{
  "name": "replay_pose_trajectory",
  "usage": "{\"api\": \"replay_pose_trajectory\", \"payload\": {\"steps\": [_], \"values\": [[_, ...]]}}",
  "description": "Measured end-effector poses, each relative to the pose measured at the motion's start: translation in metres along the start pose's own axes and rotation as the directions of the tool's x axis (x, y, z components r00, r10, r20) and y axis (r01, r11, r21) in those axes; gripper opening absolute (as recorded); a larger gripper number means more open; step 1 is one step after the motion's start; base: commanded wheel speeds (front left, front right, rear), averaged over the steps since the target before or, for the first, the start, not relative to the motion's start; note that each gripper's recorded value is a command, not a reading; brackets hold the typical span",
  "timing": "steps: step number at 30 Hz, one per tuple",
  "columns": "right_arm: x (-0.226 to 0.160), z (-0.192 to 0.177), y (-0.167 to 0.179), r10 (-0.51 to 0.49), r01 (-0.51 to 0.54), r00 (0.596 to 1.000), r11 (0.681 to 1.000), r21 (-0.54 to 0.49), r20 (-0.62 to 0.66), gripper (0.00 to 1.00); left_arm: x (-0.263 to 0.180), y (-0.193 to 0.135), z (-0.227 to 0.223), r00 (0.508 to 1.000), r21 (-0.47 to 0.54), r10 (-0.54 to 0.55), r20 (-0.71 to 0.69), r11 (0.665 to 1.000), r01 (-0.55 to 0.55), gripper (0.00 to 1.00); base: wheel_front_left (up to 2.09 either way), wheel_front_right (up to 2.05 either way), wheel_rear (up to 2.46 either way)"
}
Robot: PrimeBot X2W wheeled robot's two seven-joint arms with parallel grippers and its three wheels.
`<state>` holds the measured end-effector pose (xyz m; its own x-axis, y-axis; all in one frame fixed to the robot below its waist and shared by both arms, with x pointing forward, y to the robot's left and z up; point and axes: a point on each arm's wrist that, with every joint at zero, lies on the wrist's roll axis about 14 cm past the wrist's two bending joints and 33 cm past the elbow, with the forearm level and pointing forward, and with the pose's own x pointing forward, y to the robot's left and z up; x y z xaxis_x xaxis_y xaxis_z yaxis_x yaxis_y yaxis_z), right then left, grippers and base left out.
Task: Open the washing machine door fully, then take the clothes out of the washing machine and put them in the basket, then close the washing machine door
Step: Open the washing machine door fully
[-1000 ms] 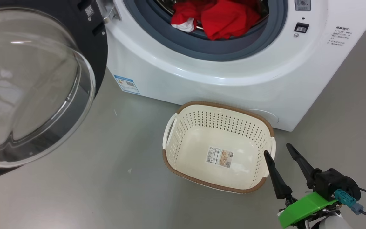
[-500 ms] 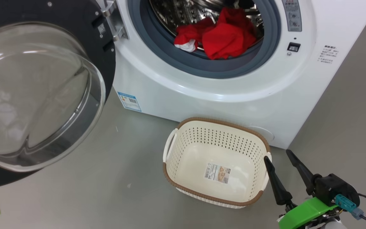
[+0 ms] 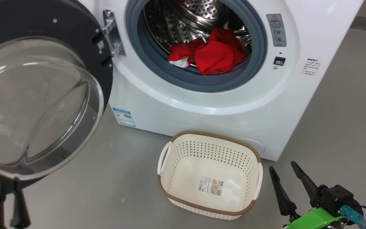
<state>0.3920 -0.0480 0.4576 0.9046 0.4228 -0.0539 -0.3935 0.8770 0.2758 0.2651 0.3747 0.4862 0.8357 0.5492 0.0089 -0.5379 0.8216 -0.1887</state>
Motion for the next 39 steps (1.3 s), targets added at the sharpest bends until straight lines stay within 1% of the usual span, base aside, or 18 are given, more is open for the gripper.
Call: {"api": "replay_pose_trajectory", "payload": {"steps": [1, 2, 3, 10, 15, 16, 21, 26, 32, 37, 39], "values": [[-0.002, 0.001, -0.002, -0.008, 0.008, 1.0, 1.0, 0.0, 0.003, 1.0, -0.001, -0.005, -0.001, 1.0, -0.003, -0.016, -0.001, 1.0, 0.016, 0.68, 0.0, 0.0, 0.0], [-0.004, 0.002, -0.005, -0.017, 0.017, 1.0, 1.0, -0.001, 0.008, 1.0, -0.002, -0.01, -0.002, 0.999, -0.009, -0.032, -0.002, 0.999, 0.032, 0.86, 0.0, 0.0, 0.0], [-0.006, 0.004, -0.007, -0.026, 0.026, 1.0, 1.0, -0.001, 0.012, 1.0, -0.004, -0.015, -0.003, 0.999, -0.014, -0.049, -0.006, 0.999, 0.049, 0.99, 0.0, 0.0, 0.0], [-0.023, 0.014, -0.029, -0.106, 0.106, 0.993, 0.994, 0.008, 0.046, 1.0, -0.009, -0.056, -0.012, 0.982, -0.028, -0.186, -0.031, 0.982, 0.185, 1.0, 0.0, 0.0, 0.0], [-0.037, 0.019, -0.045, -0.167, 0.167, 0.984, 0.986, 0.014, 0.066, 1.0, -0.009, -0.092, -0.015, 0.954, -0.042, -0.297, -0.039, 0.954, 0.295, 1.0, 0.0, 0.0, 0.0], [-0.037, 0.019, -0.045, -0.167, 0.167, 0.984, 0.986, 0.014, 0.066, 1.0, -0.009, -0.092, -0.015, 0.954, -0.042, -0.297, -0.039, 0.954, 0.295, 1.0, 0.0, 0.0, 0.0], [-0.051, 0.024, -0.063, -0.232, 0.231, 0.969, 0.973, 0.019, 0.086, 1.0, -0.009, -0.125, -0.018, 0.919, -0.064, -0.392, -0.043, 0.919, 0.389, 1.0, 0.0, 0.0, 0.0], [-0.067, 0.029, -0.08, -0.296, 0.295, 0.949, 0.955, 0.026, 0.105, 1.0, -0.016, -0.157, -0.027, 0.871, -0.082, -0.486, -0.07, 0.873, 0.481, 1.0, 0.0, 0.0, 0.0], [-0.083, 0.033, -0.095, -0.357, 0.355, 0.926, 0.934, 0.037, 0.122, 1.0, -0.017, -0.186, -0.031, 0.824, -0.1, -0.561, -0.079, 0.827, 0.553, 1.0, 0.0, 0.0, 0.0], [-0.095, 0.034, -0.107, -0.404, 0.401, 0.906, 0.915, 0.043, 0.128, 1.0, -0.019, -0.204, -0.036, 0.792, -0.103, -0.604, -0.093, 0.797, 0.596, 1.0, 0.0, 0.0, 0.0], [-0.098, 0.034, -0.109, -0.415, 0.412, 0.901, 0.91, 0.045, 0.129, 1.0, -0.019, -0.207, -0.037, 0.785, -0.103, -0.612, -0.095, 0.79, 0.604, 1.0, 0.0, 0.0, 0.0]]}}
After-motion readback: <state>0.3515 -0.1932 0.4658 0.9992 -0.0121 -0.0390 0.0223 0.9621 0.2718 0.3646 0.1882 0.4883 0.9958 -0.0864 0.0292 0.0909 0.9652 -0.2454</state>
